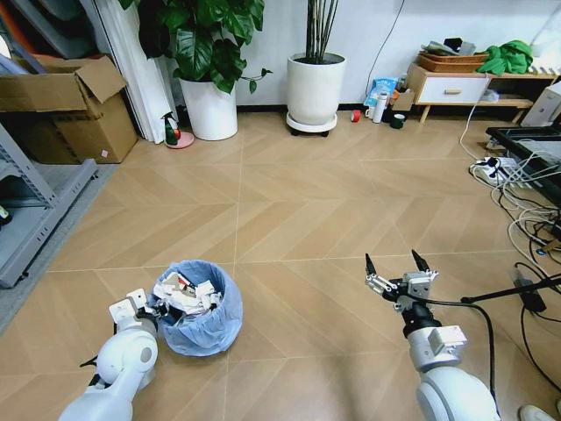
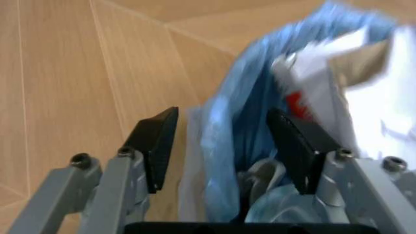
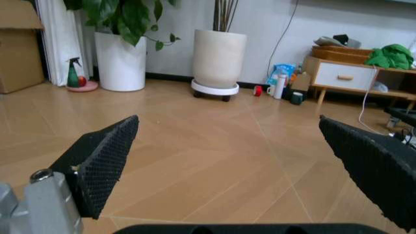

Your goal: Pick up the trash bin and place the garbage on the floor into it.

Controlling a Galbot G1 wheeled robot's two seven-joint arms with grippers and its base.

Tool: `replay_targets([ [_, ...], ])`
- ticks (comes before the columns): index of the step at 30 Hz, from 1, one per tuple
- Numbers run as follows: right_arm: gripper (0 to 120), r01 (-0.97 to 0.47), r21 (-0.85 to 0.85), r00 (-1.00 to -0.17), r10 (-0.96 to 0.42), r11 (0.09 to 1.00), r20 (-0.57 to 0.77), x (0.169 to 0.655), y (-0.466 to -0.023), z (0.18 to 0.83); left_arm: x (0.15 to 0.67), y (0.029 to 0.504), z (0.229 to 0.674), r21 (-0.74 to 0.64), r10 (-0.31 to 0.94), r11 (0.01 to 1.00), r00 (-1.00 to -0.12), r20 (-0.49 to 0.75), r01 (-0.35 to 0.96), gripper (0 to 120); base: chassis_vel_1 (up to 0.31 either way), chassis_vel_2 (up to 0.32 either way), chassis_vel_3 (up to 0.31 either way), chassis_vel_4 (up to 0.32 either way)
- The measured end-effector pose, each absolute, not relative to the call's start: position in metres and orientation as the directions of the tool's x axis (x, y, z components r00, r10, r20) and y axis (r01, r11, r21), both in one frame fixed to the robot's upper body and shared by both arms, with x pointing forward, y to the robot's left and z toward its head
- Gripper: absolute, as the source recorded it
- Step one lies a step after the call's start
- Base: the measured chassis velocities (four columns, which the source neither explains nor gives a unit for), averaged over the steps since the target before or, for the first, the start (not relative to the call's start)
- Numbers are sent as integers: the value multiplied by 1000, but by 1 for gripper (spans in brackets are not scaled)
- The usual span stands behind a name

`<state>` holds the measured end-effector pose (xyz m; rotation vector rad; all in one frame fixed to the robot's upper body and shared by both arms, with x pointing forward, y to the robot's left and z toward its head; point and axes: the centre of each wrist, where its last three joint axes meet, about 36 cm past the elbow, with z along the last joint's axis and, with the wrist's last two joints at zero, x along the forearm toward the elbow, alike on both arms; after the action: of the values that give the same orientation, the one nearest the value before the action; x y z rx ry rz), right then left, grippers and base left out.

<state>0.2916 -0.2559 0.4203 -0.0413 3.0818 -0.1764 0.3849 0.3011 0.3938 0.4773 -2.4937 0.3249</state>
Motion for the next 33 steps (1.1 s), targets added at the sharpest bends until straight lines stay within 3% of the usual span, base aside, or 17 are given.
replay_targets([
  [8,100,-11,-108,-998,-19,994,-67,296,-260,425,379,299,416,-178,-272,900,-831,486,-399,87,0,0,0,0],
  [12,100,15,-94,-998,9,995,-65,300,-266,432,373,301,434,-185,-283,910,-882,378,-371,102,0,0,0,0],
  [16,100,41,-68,-998,37,997,-59,302,-273,442,363,303,450,-160,-275,933,-924,265,-323,110,0,0,0,0],
  [24,100,88,2,-996,88,996,-18,292,-284,477,310,284,487,48,-164,986,-986,26,-163,115,0,0,0,0],
  [33,100,50,-26,-999,50,998,7,263,-268,483,260,251,484,133,-66,989,-997,42,-60,108,0,0,0,0],
])
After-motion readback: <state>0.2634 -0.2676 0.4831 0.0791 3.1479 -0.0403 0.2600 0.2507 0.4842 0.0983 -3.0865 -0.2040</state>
